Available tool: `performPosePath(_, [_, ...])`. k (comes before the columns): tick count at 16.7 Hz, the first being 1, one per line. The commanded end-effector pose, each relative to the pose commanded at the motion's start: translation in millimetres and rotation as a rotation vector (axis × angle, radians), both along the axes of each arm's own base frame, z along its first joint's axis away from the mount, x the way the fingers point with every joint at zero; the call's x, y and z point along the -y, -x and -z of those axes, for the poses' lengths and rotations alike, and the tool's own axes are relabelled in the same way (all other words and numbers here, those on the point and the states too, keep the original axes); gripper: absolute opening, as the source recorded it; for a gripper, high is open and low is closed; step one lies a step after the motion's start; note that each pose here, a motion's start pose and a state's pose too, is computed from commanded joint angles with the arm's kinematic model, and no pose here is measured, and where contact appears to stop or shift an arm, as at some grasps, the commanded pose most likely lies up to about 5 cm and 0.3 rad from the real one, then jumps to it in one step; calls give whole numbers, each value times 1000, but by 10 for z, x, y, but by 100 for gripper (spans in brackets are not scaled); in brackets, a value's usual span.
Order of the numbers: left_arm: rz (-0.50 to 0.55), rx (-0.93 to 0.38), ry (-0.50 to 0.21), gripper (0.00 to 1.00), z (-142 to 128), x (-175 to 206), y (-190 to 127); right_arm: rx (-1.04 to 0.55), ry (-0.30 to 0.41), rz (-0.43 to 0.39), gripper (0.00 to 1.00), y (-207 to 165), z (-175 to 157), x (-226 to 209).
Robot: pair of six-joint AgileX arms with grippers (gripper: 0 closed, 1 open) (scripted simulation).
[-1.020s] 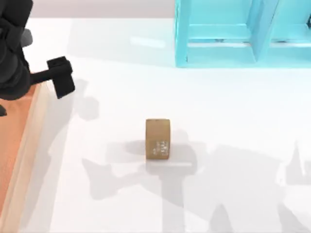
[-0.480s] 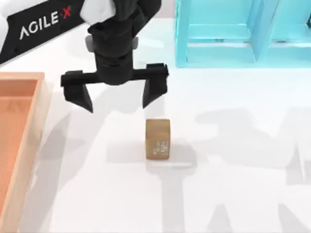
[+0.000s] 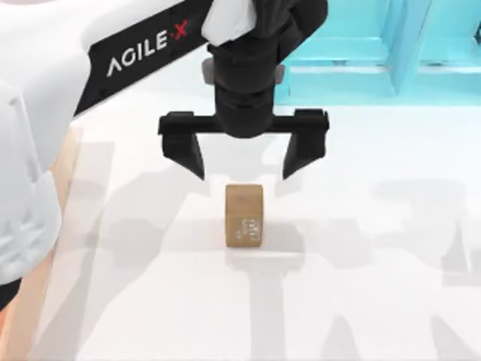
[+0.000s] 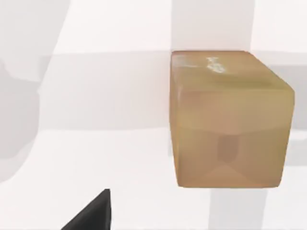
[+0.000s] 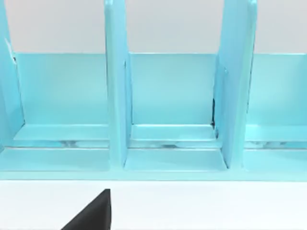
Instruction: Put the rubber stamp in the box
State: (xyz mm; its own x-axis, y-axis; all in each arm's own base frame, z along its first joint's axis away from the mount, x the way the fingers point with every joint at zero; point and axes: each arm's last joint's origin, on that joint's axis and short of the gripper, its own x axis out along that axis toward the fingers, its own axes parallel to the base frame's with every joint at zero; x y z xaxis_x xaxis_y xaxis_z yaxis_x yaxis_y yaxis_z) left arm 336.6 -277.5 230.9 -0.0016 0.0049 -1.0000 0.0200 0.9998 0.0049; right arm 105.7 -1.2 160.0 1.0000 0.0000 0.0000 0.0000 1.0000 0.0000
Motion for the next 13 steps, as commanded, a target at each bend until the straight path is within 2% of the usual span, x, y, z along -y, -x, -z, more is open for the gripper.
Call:
performPosePath(6, [-1, -1, -2, 100, 49, -9, -10, 0, 0, 0, 100, 0, 0, 0])
performPosePath(13, [0, 7, 6, 100, 816, 10, -21, 0, 0, 0, 100, 0, 0, 0])
